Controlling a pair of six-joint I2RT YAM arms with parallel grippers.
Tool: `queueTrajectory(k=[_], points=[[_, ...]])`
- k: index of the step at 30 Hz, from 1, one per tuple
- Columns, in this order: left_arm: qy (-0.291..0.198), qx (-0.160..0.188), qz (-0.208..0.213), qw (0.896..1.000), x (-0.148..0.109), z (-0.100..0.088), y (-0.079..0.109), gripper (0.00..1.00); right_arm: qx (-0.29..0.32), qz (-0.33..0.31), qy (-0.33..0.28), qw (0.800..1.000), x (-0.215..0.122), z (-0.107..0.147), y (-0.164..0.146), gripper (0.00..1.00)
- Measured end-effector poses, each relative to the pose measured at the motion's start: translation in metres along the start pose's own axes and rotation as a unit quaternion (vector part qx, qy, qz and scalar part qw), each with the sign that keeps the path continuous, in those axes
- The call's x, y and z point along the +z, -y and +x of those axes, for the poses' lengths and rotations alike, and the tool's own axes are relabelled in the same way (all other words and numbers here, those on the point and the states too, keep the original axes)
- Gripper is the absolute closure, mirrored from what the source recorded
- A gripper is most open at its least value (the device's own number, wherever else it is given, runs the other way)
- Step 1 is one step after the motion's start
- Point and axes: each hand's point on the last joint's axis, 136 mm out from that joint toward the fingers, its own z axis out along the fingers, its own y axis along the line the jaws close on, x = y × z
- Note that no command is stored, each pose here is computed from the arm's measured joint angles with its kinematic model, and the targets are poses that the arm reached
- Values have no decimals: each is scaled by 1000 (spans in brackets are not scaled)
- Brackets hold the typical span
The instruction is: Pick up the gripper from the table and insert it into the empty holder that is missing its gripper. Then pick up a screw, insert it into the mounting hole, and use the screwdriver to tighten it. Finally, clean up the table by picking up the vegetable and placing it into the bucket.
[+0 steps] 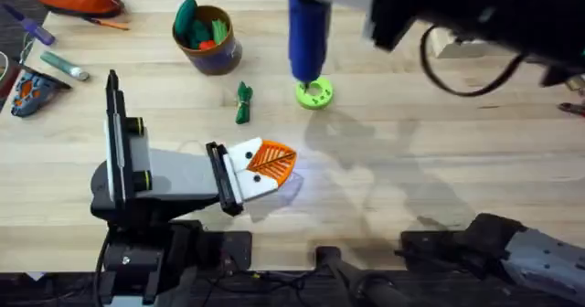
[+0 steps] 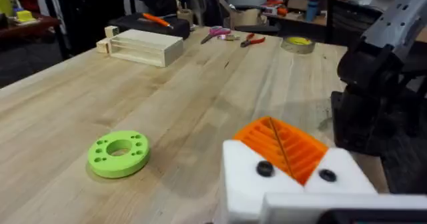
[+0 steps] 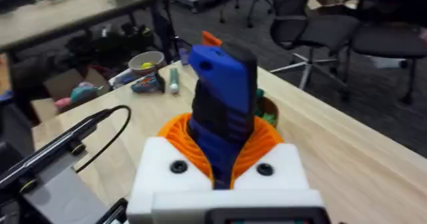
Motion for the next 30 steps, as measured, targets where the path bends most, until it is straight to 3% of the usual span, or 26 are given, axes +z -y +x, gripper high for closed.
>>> queueTrajectory(k=[8, 16, 25, 30], points=[[0, 0, 0, 1000, 0, 0, 0, 989, -8, -101, 18, 995, 5, 16, -30, 907], [0, 0, 0, 1000, 0, 0, 0, 989, -49, -226, 15, 973, -2, 24, -51, 907], [0, 0, 0, 1000, 0, 0, 0, 989, -37, -264, -27, 963, 15, 59, -49, 907], [0, 0, 0, 1000, 0, 0, 0, 989, -47, -280, -8, 959, 13, 66, -51, 907]])
